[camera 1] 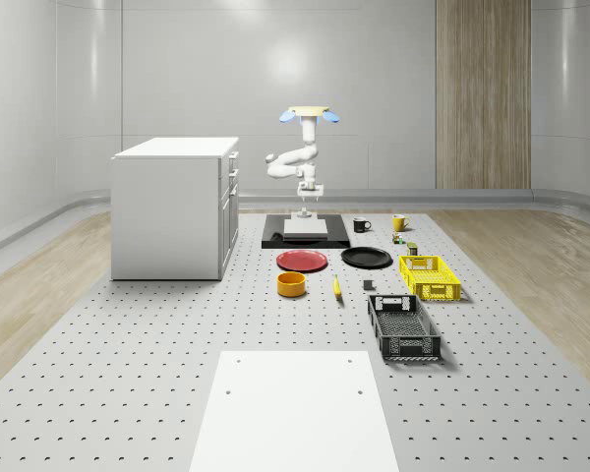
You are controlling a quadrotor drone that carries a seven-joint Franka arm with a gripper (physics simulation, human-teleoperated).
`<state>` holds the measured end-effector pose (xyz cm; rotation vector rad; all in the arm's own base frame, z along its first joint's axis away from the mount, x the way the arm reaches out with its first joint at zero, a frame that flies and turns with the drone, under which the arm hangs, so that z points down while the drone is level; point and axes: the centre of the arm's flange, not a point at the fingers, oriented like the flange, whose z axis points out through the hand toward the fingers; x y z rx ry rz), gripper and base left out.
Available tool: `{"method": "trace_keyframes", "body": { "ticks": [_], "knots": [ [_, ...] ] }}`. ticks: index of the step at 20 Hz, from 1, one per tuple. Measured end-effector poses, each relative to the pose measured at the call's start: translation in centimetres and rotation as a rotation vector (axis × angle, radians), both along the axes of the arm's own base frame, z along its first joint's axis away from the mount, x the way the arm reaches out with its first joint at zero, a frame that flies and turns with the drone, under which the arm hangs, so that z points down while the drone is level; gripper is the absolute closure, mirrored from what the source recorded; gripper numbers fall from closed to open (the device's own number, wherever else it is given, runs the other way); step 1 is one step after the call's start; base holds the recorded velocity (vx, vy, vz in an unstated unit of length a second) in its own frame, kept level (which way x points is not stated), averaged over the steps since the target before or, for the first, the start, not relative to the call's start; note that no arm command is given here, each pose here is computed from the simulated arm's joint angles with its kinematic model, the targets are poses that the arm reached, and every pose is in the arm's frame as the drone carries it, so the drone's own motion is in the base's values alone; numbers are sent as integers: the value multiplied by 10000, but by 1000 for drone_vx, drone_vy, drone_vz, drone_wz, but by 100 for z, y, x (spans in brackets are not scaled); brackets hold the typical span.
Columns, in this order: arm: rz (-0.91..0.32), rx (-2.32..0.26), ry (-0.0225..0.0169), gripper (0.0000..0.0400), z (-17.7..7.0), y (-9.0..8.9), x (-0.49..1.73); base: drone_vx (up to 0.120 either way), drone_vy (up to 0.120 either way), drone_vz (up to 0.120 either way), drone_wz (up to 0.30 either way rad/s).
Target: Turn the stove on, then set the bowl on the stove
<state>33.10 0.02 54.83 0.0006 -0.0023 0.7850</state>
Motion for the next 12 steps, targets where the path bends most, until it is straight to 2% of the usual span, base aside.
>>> {"method": "trace_keyframes", "body": {
  "ticks": [2, 5, 12],
  "knots": [
    [0, 0, 0, 0, 41, 34, 19, 0, 0, 0, 0],
    [1, 0, -1, 0, 78, 123, 36, 0, 0, 0, 0],
    [2, 0, 0, 0, 114, 269, 52, 0, 0, 0, 0]
  ]
}}
